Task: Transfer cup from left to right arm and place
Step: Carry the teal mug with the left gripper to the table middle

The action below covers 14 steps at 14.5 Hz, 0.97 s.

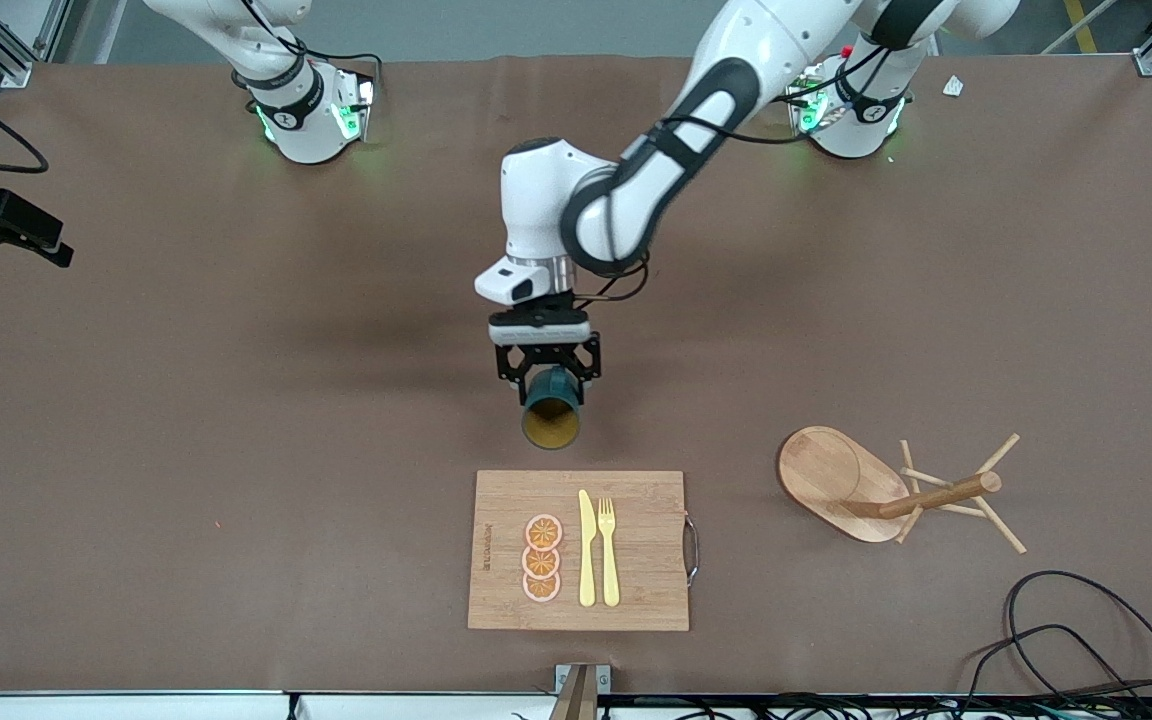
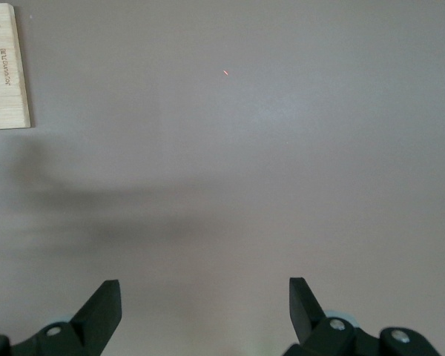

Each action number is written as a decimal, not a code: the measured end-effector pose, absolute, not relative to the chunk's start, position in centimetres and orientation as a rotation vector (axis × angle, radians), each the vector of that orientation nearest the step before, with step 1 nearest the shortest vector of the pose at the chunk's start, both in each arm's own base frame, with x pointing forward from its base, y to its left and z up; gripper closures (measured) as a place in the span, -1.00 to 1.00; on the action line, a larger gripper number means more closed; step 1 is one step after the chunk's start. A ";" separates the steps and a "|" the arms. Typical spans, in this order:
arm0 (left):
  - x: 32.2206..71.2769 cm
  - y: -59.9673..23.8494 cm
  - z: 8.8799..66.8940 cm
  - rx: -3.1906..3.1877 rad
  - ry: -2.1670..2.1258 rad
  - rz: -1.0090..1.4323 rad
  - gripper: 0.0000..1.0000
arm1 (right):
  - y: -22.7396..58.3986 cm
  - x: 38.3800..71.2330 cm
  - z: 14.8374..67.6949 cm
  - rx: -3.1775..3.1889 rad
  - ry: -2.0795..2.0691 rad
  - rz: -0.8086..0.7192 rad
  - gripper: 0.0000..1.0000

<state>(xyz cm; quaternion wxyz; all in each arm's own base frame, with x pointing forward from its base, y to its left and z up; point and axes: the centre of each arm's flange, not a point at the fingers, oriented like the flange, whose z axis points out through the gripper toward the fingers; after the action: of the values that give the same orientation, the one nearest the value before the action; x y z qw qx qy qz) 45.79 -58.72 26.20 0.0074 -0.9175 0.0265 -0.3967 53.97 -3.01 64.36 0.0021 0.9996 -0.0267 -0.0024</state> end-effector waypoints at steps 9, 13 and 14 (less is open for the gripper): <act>38.0 -61.9 14.5 -2.614 0.239 -1.667 -0.69 | -3.0 54.0 64.3 3.136 -0.082 -0.008 -1.00; 34.6 -62.6 10.4 -2.539 0.153 -1.865 -0.69 | -3.0 54.0 64.3 3.136 -0.081 -0.009 -1.00; 34.3 -62.5 9.7 -2.527 0.139 -1.877 -0.69 | -3.0 54.0 64.3 3.136 -0.081 -0.009 -1.00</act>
<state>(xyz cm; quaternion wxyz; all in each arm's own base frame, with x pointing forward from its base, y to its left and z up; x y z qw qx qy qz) 34.32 -62.52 9.72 -0.0048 -0.8019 0.0440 -0.5958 53.97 -2.98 64.33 0.0021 0.9997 -0.0257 -0.0029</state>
